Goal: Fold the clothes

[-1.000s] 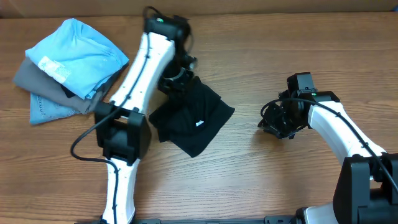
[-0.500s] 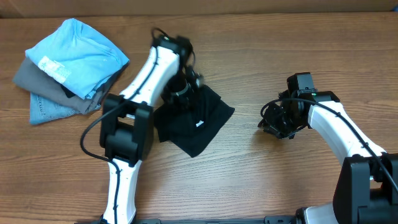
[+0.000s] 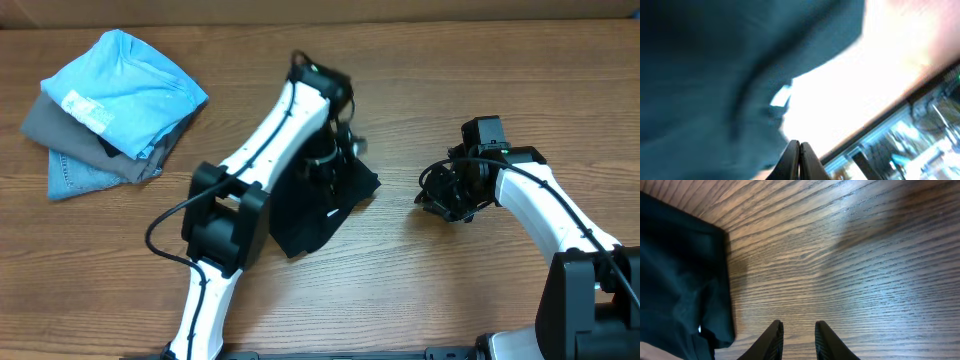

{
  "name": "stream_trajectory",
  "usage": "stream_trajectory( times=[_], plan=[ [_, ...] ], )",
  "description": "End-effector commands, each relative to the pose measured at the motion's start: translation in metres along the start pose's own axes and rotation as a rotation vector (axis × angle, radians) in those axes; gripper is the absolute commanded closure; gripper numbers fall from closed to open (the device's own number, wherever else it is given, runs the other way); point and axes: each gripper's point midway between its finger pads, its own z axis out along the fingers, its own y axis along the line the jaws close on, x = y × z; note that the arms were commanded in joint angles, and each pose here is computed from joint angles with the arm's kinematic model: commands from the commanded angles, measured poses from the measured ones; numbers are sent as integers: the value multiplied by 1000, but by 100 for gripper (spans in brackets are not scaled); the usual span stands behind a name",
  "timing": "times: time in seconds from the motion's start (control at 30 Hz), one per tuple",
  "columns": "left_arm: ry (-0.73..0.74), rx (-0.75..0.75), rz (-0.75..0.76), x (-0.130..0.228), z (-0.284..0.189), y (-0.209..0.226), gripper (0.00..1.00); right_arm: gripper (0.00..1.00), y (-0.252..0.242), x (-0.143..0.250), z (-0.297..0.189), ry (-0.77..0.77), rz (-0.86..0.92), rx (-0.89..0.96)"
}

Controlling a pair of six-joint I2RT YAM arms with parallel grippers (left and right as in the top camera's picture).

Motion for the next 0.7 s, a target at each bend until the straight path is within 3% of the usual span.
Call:
stream_trajectory(
  times=[0.0,0.23,0.43,0.53,0.67],
  plan=[
    [-154,-124,-54,-17,-44,39,92,75,3,-3,-2,-16,-10,-8],
    [-276,-52,-55,-48,-36,55,96,74,8,-3,-2,-16,-16,-31],
    [-204,133,15,-48,24,9,96,73,13,-3,-3,-10,-21,-58],
    [-127,131,44,-33,46,-3,96,73,24,0,-4,9,-36,-118],
    [-73,125,30,-19,41,-5,96,70,54,6,-10,52,-99,-285]
  ],
)
